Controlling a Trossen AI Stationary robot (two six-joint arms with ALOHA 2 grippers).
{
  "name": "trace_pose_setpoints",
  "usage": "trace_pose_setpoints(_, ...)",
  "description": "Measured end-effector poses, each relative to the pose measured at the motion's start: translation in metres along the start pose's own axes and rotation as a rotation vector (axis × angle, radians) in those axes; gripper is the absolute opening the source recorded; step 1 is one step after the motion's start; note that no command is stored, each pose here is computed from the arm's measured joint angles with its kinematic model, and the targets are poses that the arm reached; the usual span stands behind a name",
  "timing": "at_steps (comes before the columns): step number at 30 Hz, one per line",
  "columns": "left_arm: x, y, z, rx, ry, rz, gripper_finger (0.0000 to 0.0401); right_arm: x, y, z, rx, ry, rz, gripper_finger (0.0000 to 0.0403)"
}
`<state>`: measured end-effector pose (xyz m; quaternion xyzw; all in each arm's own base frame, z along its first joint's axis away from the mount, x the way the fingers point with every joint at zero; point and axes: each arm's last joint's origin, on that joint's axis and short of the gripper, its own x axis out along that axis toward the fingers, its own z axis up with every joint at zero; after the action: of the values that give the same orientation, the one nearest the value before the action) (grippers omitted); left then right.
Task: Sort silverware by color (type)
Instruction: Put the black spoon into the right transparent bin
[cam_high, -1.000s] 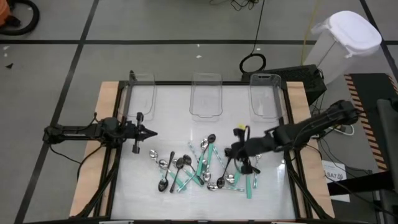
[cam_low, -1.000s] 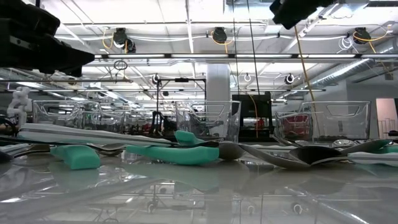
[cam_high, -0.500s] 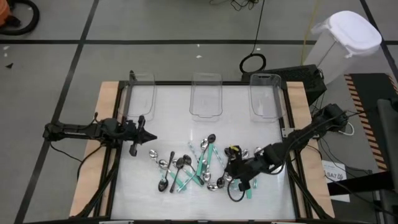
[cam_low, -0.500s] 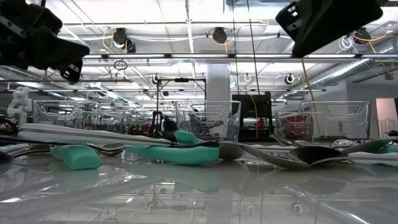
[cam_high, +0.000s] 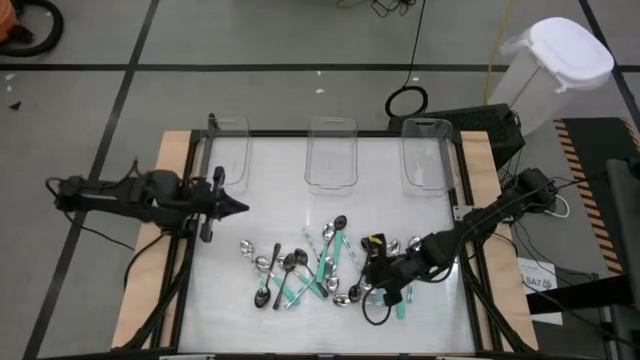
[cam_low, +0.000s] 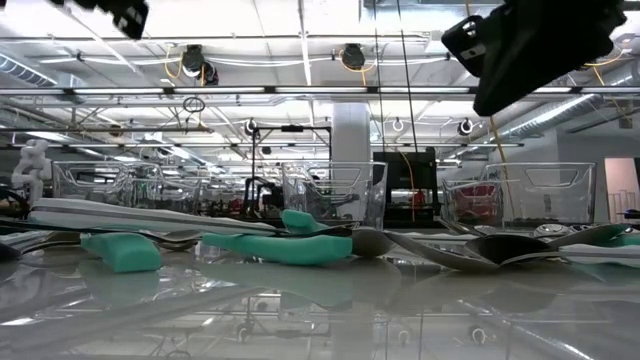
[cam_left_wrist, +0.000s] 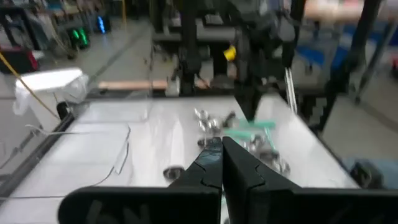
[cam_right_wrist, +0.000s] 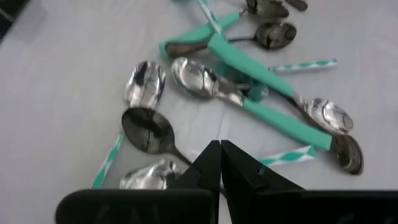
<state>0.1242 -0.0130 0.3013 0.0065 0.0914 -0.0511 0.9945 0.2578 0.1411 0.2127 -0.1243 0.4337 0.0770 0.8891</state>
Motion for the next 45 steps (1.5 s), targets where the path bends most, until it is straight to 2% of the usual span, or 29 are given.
trace_pose_setpoints(4, 0.013, -0.005, 0.031, 0.042, 0.136, -0.039, 0.0001, 0.001, -0.003, -0.003, 0.021, 0.035, -0.011, 0.0008)
trace_pose_setpoints(7, 0.028, -0.011, 0.040, 0.021, 0.213, -0.067, 0.0001, 0.001, -0.005, -0.003, 0.029, 0.034, -0.015, 0.0008)
trace_pose_setpoints(13, 0.067, -0.029, 0.018, 0.046, 0.391, -0.092, 0.0001, 0.002, -0.009, -0.002, 0.043, 0.036, -0.023, 0.0008)
trace_pose_setpoints(18, 0.099, -0.050, -0.004, 0.079, 0.488, 0.105, 0.0001, 0.002, -0.009, -0.002, 0.083, 0.036, -0.023, 0.0008)
trace_pose_setpoints(21, 0.118, -0.067, -0.015, 0.115, 0.481, 0.119, 0.0001, 0.002, -0.009, -0.002, 0.107, 0.035, -0.023, 0.0008)
trace_pose_setpoints(29, 0.170, -0.107, -0.039, 0.234, 0.343, 0.020, 0.0001, 0.004, -0.008, -0.003, 0.130, 0.039, -0.024, 0.0008)
trace_pose_setpoints(35, 0.197, -0.106, -0.050, 0.228, 0.263, 0.040, 0.0001, 0.016, -0.009, -0.009, 0.089, 0.115, -0.040, 0.0009)
trace_pose_setpoints(38, 0.207, -0.105, -0.058, 0.224, 0.255, 0.047, 0.0001, 0.020, -0.013, -0.012, 0.066, 0.161, -0.005, 0.0013)
trace_pose_setpoints(42, 0.214, -0.103, -0.065, 0.191, 0.259, 0.055, 0.0001, 0.021, -0.016, -0.014, 0.041, 0.181, 0.034, 0.0033)
trace_pose_setpoints(45, 0.220, -0.104, -0.066, 0.168, 0.213, 0.016, 0.0001, 0.023, -0.017, -0.013, -0.006, 0.181, 0.049, 0.0057)
